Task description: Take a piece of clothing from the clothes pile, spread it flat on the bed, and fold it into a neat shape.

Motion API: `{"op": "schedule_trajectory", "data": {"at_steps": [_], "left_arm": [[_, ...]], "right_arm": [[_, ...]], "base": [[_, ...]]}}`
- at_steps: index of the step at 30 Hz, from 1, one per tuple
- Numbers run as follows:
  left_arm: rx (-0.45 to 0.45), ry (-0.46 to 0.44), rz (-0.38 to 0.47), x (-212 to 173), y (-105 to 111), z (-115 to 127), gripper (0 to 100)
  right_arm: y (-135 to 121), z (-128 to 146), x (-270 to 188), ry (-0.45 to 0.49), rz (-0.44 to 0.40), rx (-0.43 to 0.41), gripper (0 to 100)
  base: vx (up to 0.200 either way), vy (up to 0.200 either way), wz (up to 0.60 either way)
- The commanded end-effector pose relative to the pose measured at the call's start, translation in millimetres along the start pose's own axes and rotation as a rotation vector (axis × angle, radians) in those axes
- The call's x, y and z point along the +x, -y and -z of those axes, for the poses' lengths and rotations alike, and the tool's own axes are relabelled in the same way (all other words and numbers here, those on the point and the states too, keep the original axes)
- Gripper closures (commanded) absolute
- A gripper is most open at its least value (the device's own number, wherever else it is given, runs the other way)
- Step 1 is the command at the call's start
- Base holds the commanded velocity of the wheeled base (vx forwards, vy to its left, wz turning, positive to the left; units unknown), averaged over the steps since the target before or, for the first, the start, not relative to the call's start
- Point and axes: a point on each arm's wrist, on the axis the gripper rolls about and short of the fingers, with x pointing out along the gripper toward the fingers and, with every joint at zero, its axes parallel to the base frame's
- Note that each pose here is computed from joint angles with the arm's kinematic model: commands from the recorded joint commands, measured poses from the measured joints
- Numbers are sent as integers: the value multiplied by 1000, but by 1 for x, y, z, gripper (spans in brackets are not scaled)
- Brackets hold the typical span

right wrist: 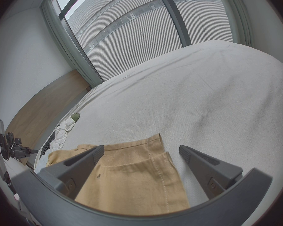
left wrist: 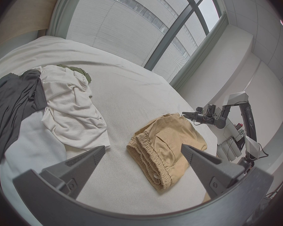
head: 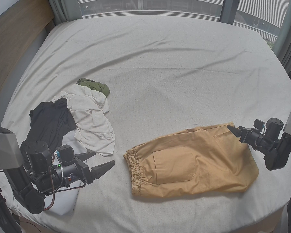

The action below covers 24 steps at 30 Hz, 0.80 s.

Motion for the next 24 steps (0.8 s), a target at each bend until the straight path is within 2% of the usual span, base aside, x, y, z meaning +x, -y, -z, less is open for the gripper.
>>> {"op": "schedule_trajectory", "data": {"at_steps": [1,17,24], "left_arm": [[1,3,0,0,0,0,0],[0,2,0,0,0,0,0],[-3,-6,0,1,0,2,0]], "right_arm": [[1,3,1,-7,2,3,100],[4,-1,0,12,11,-4,100],[6,-15,4,65,21,-19,100]], "base": [[0,0,0],[0,0,0],[0,0,0]]}}
